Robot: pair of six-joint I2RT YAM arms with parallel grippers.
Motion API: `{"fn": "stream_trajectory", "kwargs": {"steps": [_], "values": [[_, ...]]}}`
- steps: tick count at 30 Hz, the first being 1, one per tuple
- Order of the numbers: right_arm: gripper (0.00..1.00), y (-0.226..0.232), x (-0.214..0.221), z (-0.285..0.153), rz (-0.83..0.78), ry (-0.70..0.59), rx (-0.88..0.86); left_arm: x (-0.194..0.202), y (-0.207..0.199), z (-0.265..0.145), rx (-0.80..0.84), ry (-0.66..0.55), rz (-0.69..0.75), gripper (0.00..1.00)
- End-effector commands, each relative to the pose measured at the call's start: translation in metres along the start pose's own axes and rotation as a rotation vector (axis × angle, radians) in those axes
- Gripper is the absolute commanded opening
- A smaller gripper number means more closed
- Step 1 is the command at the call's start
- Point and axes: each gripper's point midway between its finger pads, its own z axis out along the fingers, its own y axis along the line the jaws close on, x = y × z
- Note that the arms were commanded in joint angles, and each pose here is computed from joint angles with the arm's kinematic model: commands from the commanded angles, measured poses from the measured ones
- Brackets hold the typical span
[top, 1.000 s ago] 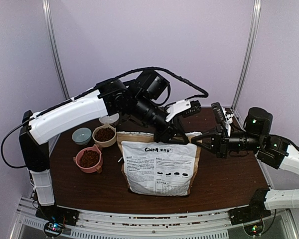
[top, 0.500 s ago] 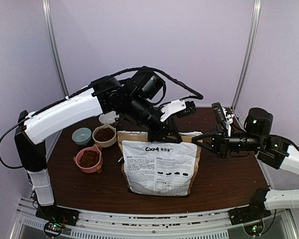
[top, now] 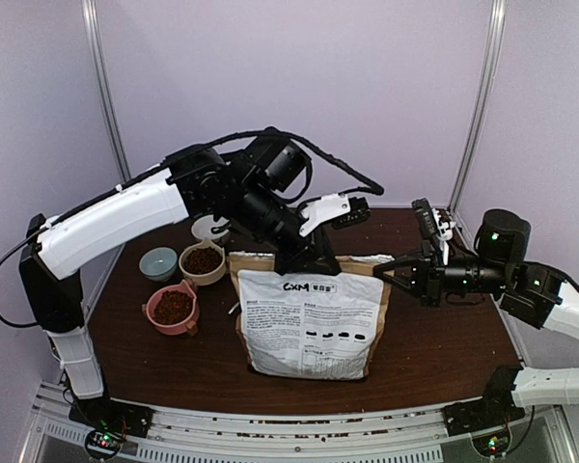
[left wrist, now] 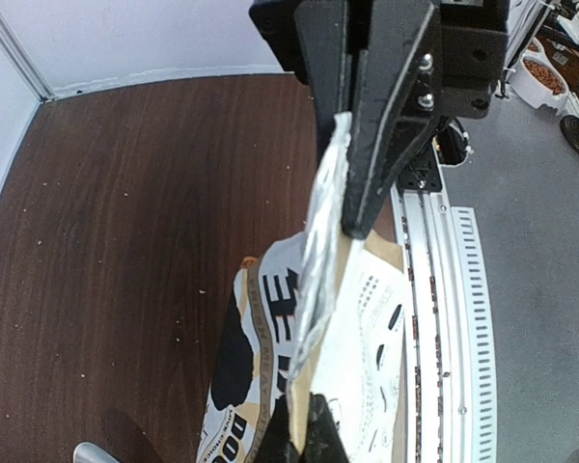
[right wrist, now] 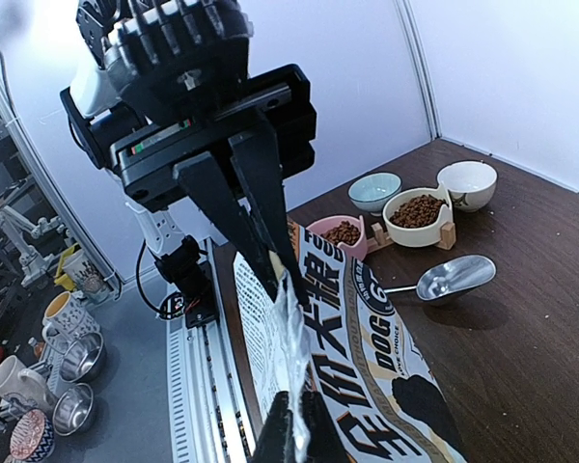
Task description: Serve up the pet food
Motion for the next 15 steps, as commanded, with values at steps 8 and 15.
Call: {"fn": "stream_trajectory", "kwargs": {"steps": [8,15], "values": [[0.00,0.001,-0.008,-0.007,-0.033,-0.026,0.024,0.015,0.018,-0.029,-0.114,0.038,-0.006,0.04],[0.00,0.000,-0.008,-0.008,-0.034,-0.027,0.032,0.022,0.022,-0.033,-0.137,0.052,-0.009,0.08]]}}
